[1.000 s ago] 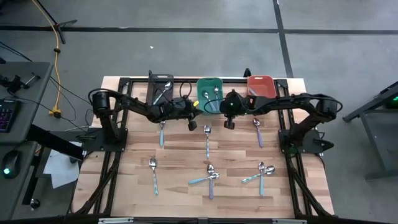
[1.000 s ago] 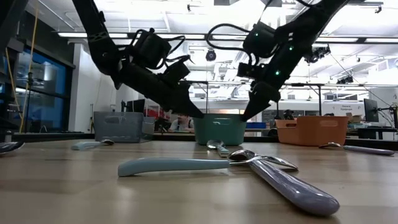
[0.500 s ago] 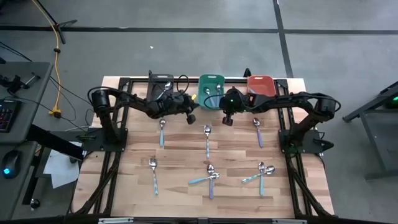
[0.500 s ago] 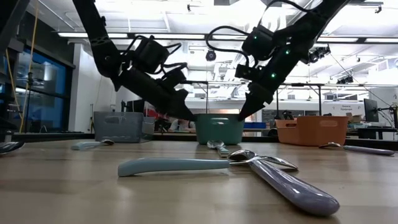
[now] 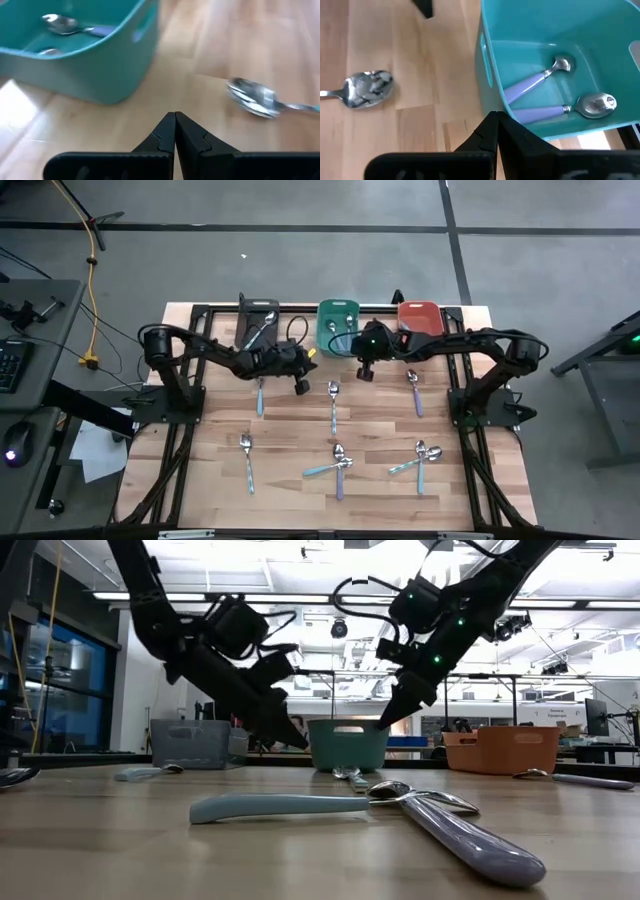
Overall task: Sort silverware by color (type)
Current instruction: Adjust the green bin, then put the bottom left blue spoon into the orange bin
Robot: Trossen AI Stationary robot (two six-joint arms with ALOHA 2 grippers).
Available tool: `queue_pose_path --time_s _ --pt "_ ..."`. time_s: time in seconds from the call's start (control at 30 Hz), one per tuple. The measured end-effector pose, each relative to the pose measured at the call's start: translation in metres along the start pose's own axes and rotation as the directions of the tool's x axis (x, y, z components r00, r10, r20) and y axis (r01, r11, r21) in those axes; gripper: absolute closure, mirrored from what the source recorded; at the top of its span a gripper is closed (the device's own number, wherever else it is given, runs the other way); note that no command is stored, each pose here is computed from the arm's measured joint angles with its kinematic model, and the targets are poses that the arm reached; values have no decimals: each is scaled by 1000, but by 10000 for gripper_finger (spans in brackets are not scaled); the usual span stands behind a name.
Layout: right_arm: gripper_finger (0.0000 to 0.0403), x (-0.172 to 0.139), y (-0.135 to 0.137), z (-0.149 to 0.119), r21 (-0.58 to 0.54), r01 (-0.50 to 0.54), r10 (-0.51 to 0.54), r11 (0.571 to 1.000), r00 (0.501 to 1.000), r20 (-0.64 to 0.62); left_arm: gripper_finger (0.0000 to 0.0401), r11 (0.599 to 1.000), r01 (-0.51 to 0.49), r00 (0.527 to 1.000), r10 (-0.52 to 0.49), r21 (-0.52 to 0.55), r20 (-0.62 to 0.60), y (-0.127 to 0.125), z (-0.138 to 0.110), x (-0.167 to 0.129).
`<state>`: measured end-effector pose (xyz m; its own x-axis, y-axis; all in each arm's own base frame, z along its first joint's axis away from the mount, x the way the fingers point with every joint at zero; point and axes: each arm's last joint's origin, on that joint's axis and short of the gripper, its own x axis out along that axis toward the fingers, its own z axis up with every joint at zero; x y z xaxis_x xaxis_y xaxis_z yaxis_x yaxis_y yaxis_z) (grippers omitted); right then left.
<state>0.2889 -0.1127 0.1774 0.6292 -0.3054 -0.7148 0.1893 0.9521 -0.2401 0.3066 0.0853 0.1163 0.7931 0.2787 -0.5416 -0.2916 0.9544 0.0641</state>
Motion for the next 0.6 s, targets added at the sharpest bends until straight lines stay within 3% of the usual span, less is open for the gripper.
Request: queue_pose_path --time_s 0.33,0.6 --pt "402 -16 36 16 -38 -77 79 996 994 69 401 994 101 995 -102 37 3 -36 -4 -24" --pt "385 -31 105 21 -43 -243 245 969 967 69 401 992 108 994 -107 64 -28 -64 -21 -33"
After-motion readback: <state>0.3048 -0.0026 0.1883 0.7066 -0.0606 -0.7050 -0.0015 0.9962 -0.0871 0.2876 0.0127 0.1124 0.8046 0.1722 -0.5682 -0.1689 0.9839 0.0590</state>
